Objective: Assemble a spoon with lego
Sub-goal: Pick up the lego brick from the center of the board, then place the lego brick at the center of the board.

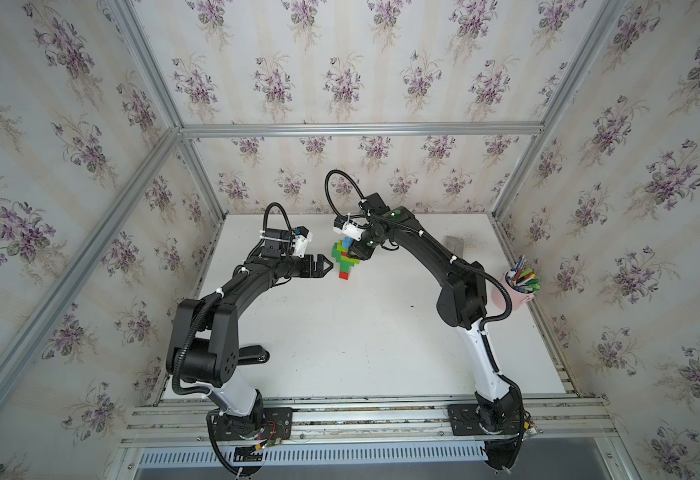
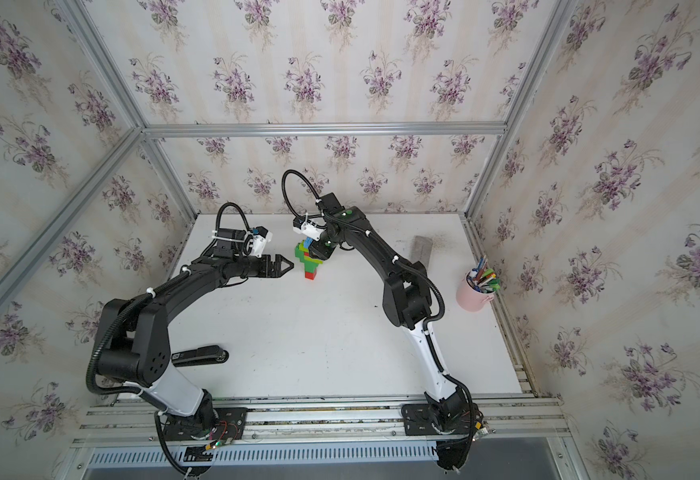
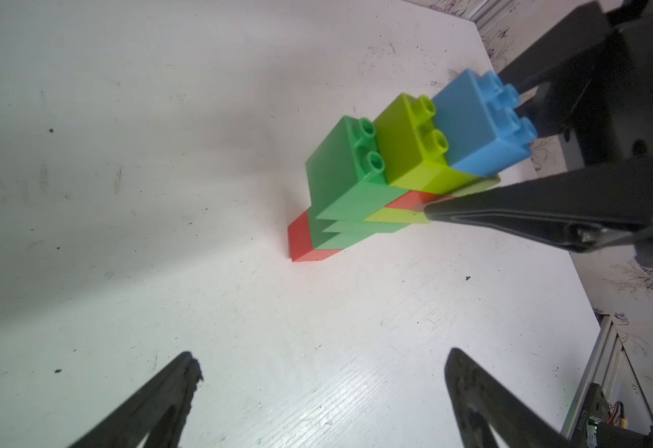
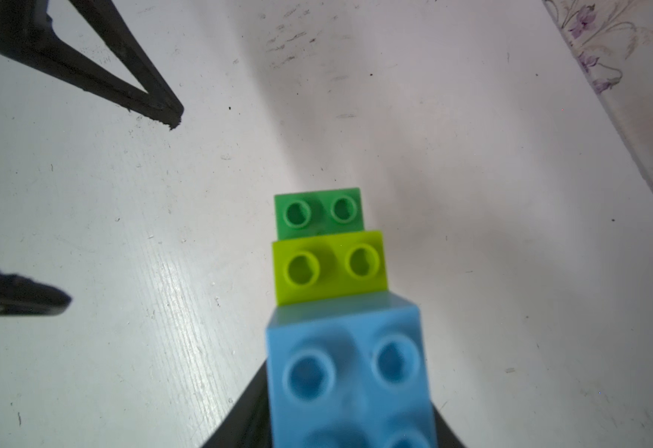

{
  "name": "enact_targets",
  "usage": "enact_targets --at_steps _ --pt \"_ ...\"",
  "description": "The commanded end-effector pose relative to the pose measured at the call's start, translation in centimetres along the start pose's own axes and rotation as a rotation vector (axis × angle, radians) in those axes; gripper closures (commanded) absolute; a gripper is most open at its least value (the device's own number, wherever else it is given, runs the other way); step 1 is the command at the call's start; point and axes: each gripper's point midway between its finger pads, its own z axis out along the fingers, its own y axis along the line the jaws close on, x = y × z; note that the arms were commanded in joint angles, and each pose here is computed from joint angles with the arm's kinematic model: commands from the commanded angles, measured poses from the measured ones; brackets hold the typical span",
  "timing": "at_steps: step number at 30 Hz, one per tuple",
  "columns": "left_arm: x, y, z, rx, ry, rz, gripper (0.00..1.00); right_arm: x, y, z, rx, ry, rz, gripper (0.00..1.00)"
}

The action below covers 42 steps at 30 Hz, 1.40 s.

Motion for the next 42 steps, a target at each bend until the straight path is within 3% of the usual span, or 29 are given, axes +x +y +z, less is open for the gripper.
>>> enact_targets --at_steps 1,15,22,26,30,36,42 --pt "-0.5 -0.6 -0.1 0.028 -0.002 0.014 0.01 0.0 0.5 0.4 -0.028 -0.001 -0.019 0.56" --pt "-0.1 -0.4 -0.3 0.015 0.014 0.017 0.01 0.2 0.6 2.1 -0.054 -0.006 -0.012 0.64" --pt "-0.2 -0.4 -0.7 0.005 0.01 0.023 0.01 -0.1 0.6 1.7 -0.052 -0.01 -0.01 0.8" --pt "-0.5 -0.5 -1.4 0.003 0.0 0.022 0.01 -0.6 0.7 0.9 -0.064 -0.033 0.001 0.83" --pt "-1.3 -1.0 -2.7 -0.002 -0.029 0.032 0.01 -1.2 1.1 -1.1 -0.129 -0.106 0.056 0.85" --pt "-2.8 -2.4 -5.4 -0.002 -0.079 0.059 0.01 -1.3 2.1 -6.5 -0.297 -0.345 0.214 0.86" --pt "-3.7 -3.6 -7.5 -0.004 -0.102 0.077 0.01 0.6 6.9 -10.1 -0.519 -0.57 0.38 0.85"
